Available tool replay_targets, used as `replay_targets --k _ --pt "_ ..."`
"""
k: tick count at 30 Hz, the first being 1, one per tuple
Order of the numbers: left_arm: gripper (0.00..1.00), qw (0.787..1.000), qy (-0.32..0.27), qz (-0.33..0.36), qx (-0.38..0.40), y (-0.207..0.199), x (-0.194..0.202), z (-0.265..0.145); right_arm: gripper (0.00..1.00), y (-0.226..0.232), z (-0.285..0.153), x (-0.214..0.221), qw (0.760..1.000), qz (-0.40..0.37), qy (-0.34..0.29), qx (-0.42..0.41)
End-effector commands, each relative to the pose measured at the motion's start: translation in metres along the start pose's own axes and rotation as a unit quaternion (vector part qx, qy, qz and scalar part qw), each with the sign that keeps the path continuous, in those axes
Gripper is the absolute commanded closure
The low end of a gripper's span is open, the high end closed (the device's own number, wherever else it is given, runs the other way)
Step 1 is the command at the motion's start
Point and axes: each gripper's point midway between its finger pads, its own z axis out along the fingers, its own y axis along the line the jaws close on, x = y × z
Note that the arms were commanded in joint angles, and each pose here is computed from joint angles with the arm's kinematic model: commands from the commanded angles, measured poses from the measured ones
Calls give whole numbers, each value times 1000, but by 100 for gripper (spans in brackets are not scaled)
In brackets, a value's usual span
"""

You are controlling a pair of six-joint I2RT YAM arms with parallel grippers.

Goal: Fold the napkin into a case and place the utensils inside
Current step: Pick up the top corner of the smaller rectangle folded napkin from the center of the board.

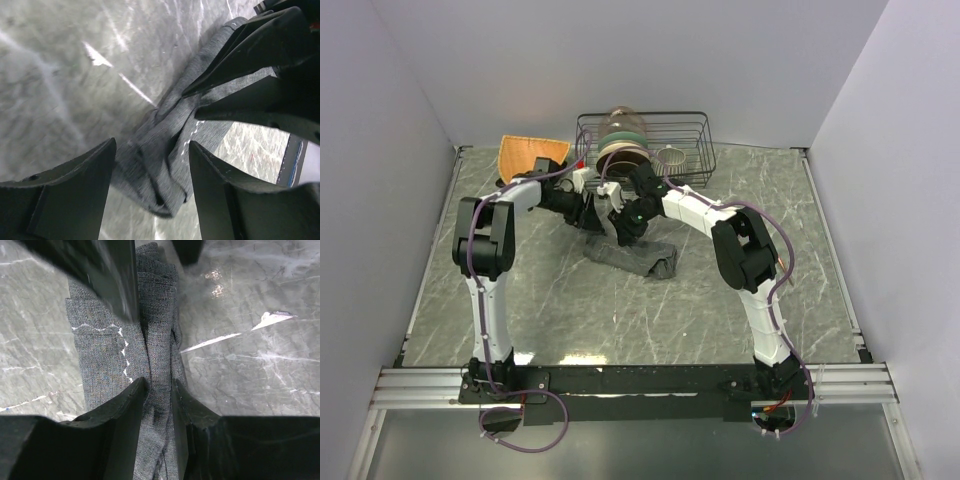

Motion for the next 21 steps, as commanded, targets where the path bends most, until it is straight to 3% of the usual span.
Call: replay_targets --k 1,8,13,21 --pt "35 1000 -2 14 4 -4 -7 5 63 -7 -5 -20 1000 -8 -30 3" --pt "45 999 -2 37 28 -18 -4 2 64 -14 -5 -18 1000 3 -28 9" --pt "62 998 3 37 42 -22 -1 0 64 -15 -7 -22 999 13 -34 5" --pt "52 997 6 56 52 -29 1 -2 63 -15 -5 -19 999 19 -31 1"
